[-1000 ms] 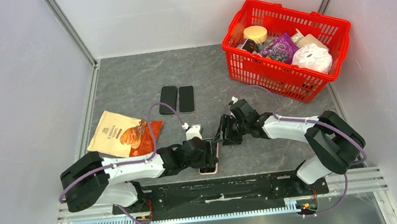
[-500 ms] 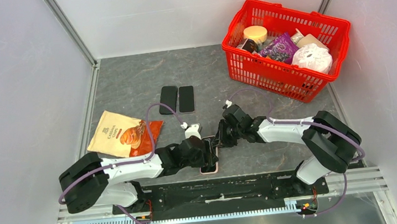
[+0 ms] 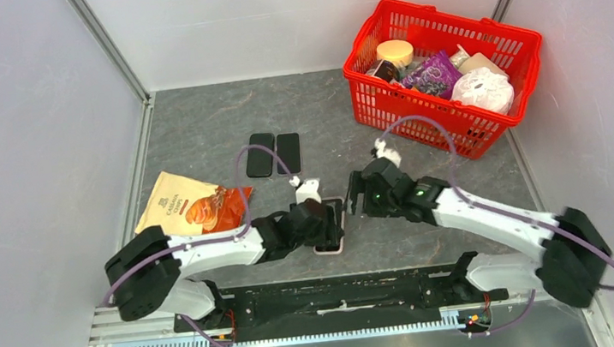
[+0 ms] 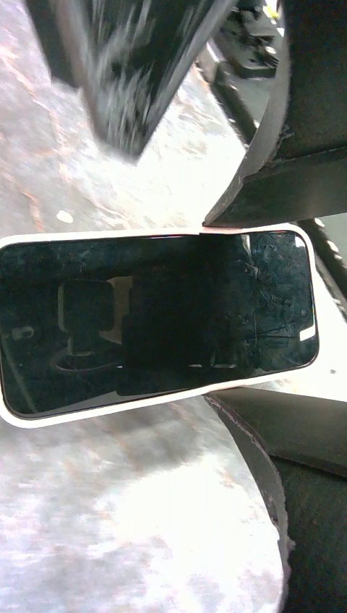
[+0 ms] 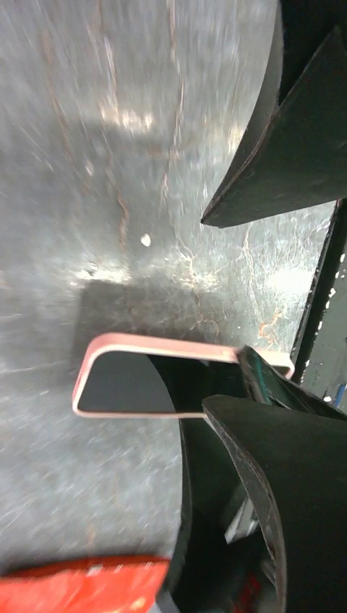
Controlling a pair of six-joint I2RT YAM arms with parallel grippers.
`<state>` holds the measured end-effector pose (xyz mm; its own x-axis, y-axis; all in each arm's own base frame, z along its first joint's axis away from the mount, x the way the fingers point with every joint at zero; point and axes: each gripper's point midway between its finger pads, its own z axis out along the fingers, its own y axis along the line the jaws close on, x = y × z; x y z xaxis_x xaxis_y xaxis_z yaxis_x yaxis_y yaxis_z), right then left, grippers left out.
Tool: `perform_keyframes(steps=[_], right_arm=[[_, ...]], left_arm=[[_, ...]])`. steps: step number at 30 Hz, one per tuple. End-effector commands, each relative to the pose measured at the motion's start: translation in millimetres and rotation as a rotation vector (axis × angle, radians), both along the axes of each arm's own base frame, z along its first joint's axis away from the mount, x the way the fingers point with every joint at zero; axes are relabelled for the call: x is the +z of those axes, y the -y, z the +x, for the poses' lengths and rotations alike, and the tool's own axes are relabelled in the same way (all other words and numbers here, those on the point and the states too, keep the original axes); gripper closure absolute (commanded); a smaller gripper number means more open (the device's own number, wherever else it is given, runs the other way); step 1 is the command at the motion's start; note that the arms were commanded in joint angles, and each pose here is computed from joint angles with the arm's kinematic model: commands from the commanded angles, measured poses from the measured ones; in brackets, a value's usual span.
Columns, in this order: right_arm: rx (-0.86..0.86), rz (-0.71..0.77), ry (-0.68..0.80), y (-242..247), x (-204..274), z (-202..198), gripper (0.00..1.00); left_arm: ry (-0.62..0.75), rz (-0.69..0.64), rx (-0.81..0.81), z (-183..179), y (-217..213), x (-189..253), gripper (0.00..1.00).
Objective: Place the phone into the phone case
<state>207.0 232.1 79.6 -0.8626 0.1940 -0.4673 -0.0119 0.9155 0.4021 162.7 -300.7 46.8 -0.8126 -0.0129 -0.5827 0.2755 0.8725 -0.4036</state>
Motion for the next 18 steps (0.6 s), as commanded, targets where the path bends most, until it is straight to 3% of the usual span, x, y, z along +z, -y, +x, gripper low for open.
perform_keyframes(steps=[1, 11, 18], right_arm=[[-0.160, -0.122, 0.179, 59, 56, 14, 0.06], [-0.231, -0.078, 0.206, 91, 71, -10, 0.05], [-0.219, -0.056, 0.190, 90, 69, -16, 0.05]], left_arm=[[0.192, -0.007, 0.048, 61, 28, 47, 0.65], [0.275, 0.179, 0.124, 183, 41, 55, 0.65], [0.267, 0.251, 0.159, 238, 37, 47, 0.65]])
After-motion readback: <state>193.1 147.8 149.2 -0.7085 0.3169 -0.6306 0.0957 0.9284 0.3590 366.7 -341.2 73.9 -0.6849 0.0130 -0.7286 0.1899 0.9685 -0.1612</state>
